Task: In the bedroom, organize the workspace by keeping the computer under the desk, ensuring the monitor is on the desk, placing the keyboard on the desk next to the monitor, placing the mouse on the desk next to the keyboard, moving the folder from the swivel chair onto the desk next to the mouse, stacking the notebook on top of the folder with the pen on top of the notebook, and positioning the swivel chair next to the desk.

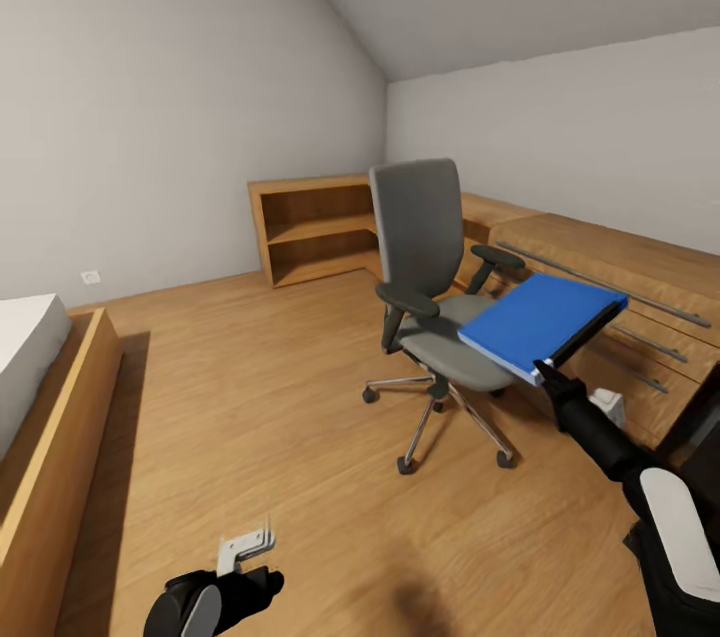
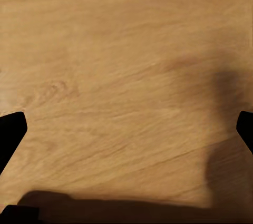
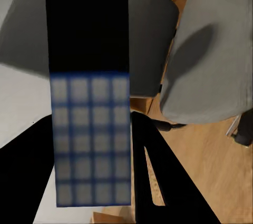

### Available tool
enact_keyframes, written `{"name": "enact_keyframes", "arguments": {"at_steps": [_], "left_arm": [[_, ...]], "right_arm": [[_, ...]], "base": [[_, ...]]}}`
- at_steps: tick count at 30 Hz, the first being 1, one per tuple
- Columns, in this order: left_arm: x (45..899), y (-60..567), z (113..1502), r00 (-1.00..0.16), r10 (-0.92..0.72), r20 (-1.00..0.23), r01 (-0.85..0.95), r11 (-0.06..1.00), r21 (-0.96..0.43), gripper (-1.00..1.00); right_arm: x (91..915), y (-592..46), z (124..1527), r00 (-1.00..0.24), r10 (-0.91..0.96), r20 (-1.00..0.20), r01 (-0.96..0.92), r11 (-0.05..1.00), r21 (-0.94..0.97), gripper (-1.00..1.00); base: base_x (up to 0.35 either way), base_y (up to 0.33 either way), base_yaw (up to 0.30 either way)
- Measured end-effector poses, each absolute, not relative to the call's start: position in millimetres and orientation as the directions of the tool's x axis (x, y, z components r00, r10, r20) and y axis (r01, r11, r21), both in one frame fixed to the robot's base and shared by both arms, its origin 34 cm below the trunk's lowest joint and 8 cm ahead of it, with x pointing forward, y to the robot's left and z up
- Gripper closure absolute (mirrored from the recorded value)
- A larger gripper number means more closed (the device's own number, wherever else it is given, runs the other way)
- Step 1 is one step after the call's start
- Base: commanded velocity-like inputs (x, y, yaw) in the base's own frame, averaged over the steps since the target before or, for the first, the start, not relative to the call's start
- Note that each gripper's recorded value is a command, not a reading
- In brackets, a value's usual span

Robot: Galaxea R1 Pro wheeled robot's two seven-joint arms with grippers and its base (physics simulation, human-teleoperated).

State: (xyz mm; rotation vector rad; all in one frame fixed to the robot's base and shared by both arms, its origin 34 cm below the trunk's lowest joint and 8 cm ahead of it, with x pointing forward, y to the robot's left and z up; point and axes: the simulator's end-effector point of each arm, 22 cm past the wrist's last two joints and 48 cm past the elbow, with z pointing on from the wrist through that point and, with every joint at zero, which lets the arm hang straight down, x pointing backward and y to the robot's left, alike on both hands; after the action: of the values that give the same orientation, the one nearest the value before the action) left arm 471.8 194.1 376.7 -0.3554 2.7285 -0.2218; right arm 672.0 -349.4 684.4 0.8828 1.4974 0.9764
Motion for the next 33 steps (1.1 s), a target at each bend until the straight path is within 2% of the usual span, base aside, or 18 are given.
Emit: {"name": "enact_keyframes", "arguments": {"at_steps": [5,20,26,33], "left_arm": [[466.7,197.6,367.7,-0.89,-0.302,-0.342,-0.25,0.95,-0.189,-1.0],[463.4,188.3,383.8,-0.896,-0.299,-0.327,-0.25,0.951,-0.184,-1.0],[469.0,184.8,392.2,-0.881,-0.306,-0.361,-0.254,0.949,-0.184,-1.0],[438.9,180.5,372.3,-0.91,-0.277,-0.309,-0.245,0.96,-0.14,-1.0]], "right_arm": [[663.1,-347.0,695.8,-0.138,0.897,-0.419,0.013,0.425,0.905,1.0],[666.5,-340.5,735.6,-0.147,0.893,-0.426,-0.037,0.426,0.904,1.0],[665.9,-340.2,742.0,-0.152,0.893,-0.424,-0.025,0.426,0.904,1.0],[668.5,-338.7,753.9,-0.157,0.891,-0.426,-0.018,0.428,0.903,1.0]], "base": [[-0.001,0.0,0.0],[0.0,0.0,0.0],[0.0,0.0,0.0],[0.0,0.0,0.0]]}}
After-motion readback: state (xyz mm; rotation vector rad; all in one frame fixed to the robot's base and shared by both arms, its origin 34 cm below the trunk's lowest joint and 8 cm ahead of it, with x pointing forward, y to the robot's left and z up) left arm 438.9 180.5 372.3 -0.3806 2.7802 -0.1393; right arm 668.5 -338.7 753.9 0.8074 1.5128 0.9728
